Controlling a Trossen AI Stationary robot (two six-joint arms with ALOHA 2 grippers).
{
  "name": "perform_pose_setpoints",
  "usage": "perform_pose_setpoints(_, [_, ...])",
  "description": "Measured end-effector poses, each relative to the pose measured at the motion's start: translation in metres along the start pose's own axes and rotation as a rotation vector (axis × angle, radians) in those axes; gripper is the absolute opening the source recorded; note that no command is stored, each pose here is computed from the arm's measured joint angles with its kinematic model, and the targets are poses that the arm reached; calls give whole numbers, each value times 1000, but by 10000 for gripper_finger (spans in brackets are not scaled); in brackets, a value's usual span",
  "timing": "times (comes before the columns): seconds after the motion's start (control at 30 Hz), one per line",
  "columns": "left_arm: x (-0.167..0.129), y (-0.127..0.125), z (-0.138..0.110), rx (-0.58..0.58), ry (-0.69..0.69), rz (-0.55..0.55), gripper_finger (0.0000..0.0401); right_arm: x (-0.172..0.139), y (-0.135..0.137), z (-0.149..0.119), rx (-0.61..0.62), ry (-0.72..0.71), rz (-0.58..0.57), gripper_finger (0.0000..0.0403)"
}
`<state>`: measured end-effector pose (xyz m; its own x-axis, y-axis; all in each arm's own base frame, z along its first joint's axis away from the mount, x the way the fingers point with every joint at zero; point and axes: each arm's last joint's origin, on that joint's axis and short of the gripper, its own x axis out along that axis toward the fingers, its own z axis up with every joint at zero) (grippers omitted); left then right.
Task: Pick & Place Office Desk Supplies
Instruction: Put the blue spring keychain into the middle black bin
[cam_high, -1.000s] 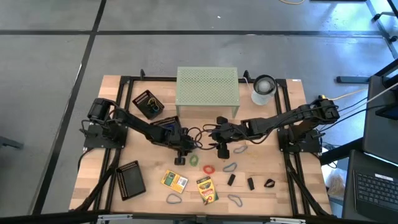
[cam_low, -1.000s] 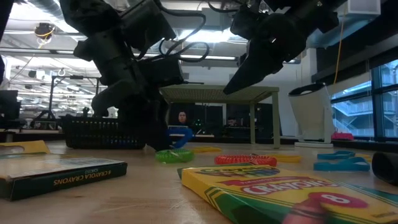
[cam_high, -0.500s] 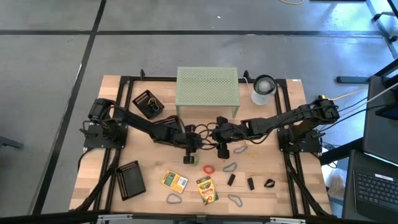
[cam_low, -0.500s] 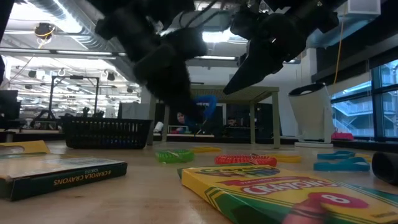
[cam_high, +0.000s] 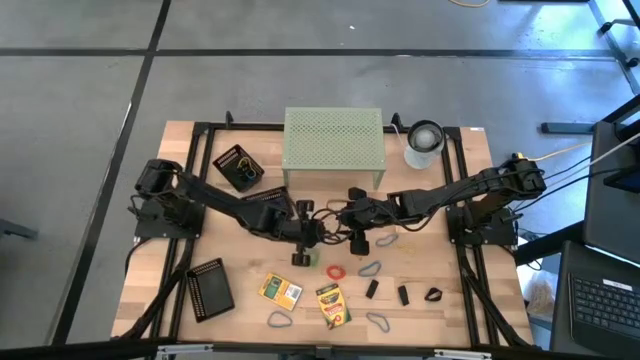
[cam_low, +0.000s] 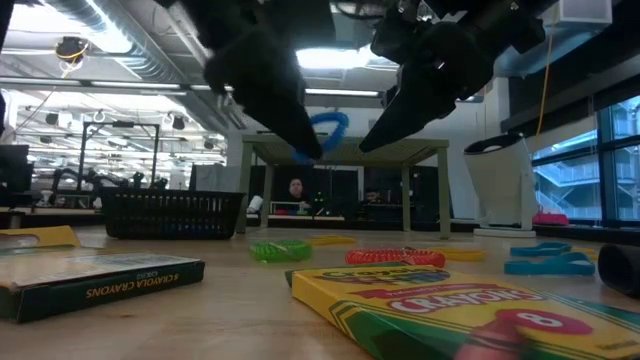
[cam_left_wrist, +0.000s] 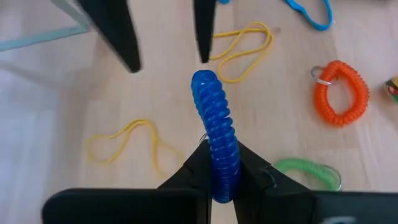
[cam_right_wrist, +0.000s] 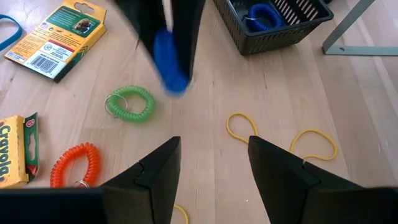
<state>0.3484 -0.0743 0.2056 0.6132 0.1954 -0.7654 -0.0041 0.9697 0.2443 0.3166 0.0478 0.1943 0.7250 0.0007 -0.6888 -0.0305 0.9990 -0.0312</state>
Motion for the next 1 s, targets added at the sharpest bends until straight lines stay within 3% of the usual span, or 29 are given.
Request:
perform_pose_setpoints(0.17, [-35,4,4,-18,-64,89,27,0,0,0,0,2,0,192])
perform_pose_setpoints(0.37, [-63,8,-3,-67,-219,90,26,0,0,0,-1,3,0,192])
perform_pose_setpoints(0.7, [-62,11,-30,-120,-383,97,27,0,0,0,-9,-2,-4,192])
perform_pose_setpoints(1.0, [-77,20,-46,-187,-338,207,28,0,0,0,-24,-4,-8,192])
